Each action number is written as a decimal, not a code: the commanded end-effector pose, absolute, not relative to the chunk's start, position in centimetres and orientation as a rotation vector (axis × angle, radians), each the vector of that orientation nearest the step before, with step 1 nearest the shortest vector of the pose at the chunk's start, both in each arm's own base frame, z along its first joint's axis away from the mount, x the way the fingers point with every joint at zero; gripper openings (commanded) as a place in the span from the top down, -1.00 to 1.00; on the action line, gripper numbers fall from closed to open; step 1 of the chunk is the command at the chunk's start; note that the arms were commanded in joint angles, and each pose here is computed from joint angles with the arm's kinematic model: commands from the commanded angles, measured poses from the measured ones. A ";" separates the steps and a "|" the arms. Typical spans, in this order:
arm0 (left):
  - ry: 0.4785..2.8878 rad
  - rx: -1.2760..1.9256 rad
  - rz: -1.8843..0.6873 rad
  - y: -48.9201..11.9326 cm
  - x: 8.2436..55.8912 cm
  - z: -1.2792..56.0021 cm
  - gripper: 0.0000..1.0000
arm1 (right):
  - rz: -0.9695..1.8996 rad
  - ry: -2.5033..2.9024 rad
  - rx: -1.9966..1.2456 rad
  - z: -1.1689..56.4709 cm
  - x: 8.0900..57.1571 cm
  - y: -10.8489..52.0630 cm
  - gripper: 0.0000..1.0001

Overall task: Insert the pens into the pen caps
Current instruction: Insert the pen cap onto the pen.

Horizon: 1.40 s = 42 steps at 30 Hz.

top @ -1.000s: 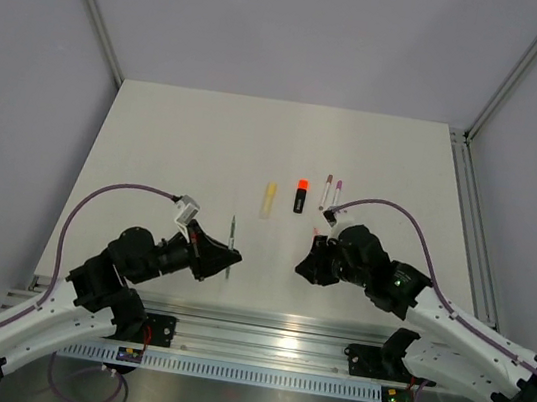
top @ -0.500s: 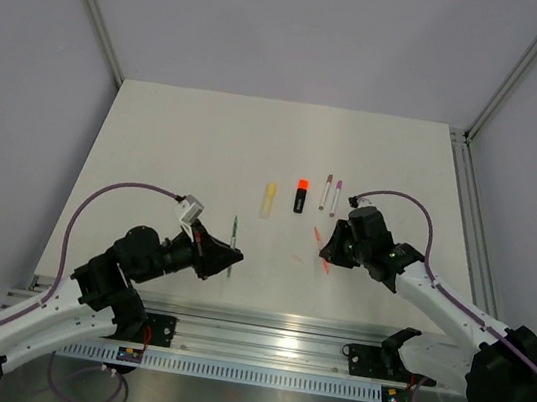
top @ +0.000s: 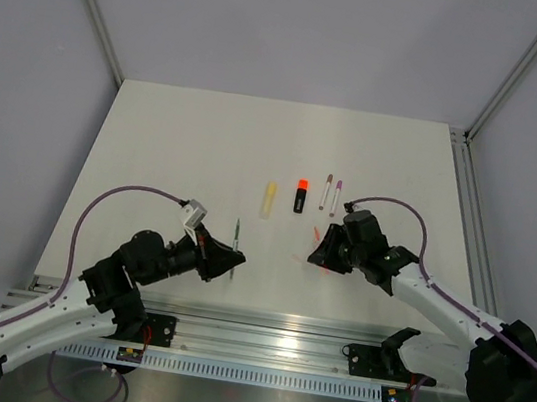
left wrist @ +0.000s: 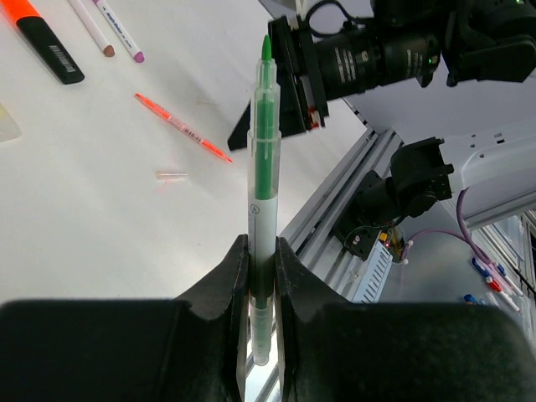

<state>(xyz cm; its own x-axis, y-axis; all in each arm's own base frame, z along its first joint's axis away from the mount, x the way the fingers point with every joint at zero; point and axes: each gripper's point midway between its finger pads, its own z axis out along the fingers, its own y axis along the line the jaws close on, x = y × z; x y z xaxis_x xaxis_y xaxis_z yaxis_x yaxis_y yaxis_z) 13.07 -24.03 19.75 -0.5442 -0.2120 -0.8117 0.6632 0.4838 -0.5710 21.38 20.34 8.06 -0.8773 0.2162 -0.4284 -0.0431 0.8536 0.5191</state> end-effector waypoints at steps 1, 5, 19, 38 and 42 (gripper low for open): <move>1.675 0.346 -1.194 -23.9 14.1 22.5 1.00 | 0.822 2.559 0.150 8.3 20.1 23.2 0.19; 1.664 0.367 -1.205 -24.1 13.9 22.5 1.00 | 0.889 2.581 0.170 7.3 19.9 25.8 -0.04; 1.630 0.403 -1.226 -23.9 13.1 22.5 1.00 | 0.723 2.594 0.293 4.2 22.1 26.0 -0.11; 1.630 0.436 -1.244 -24.4 12.8 22.0 1.00 | 0.580 2.596 0.276 3.4 23.7 25.3 -0.13; 1.629 0.434 -1.248 -24.4 12.7 22.0 1.00 | 0.527 2.600 0.266 3.0 24.0 24.8 -0.13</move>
